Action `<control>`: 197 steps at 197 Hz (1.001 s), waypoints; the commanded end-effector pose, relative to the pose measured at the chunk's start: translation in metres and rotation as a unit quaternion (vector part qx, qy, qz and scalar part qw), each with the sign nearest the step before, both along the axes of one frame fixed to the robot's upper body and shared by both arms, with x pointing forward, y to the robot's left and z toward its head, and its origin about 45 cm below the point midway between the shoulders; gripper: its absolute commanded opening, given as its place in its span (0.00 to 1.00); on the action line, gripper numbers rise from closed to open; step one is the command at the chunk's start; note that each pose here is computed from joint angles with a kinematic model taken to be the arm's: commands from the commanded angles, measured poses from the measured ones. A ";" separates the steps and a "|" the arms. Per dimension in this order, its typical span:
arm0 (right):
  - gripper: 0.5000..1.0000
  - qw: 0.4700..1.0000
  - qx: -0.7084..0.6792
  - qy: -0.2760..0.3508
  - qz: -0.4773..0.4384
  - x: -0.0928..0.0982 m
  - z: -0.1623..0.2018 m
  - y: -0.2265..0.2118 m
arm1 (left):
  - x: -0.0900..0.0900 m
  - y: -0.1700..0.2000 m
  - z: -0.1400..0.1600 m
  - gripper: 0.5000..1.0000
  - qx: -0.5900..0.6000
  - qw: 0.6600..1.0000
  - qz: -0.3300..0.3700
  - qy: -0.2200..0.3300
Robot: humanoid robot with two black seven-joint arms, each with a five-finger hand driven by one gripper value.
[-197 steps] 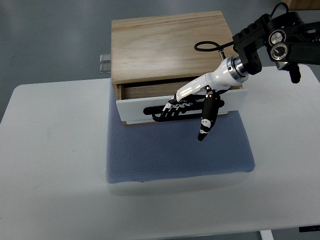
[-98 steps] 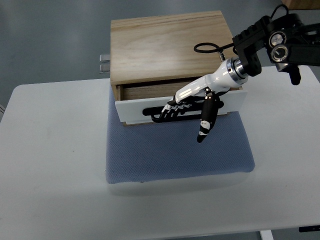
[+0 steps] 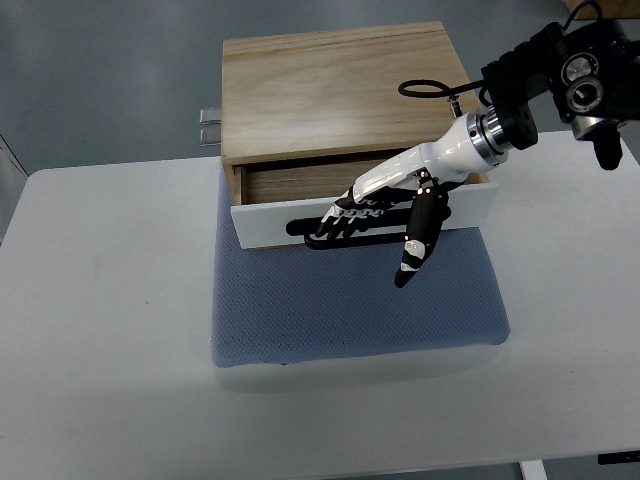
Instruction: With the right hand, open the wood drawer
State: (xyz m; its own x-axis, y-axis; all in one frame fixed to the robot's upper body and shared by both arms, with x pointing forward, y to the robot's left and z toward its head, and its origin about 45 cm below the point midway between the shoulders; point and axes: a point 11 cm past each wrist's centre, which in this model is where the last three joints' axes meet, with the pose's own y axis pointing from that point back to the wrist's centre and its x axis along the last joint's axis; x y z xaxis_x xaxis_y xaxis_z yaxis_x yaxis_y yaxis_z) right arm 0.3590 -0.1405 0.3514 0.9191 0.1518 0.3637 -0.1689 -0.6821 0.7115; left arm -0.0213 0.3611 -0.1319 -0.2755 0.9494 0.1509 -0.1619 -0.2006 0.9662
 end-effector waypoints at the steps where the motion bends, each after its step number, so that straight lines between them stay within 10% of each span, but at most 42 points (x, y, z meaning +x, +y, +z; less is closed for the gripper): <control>1: 0.88 1.000 0.012 -0.011 -0.004 0.002 0.012 -0.001 | 0.000 0.000 0.000 1.00 0.000 1.000 0.000 0.000; 91: 0.88 0.972 0.215 -0.079 -0.059 0.020 0.129 -0.015 | 0.000 0.000 0.000 1.00 0.000 1.000 0.000 0.000; 123: 0.88 0.926 0.317 -0.091 -0.184 0.065 0.140 -0.088 | 0.000 0.000 0.000 1.00 0.000 1.000 0.000 0.000; 197: 0.88 0.653 0.529 -0.169 -0.514 0.144 0.094 -0.220 | 0.000 0.000 0.000 1.00 0.000 1.000 0.000 0.000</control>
State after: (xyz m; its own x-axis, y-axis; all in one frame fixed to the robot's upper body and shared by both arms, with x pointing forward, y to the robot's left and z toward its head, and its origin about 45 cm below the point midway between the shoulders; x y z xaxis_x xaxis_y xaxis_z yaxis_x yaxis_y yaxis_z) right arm 0.4909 -0.3316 0.4745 0.3418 -0.9337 0.1065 -0.8935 -0.3580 -0.2710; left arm -0.0212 0.3611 -0.1319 -0.2755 0.9494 0.1508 -0.1621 -0.2005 0.9662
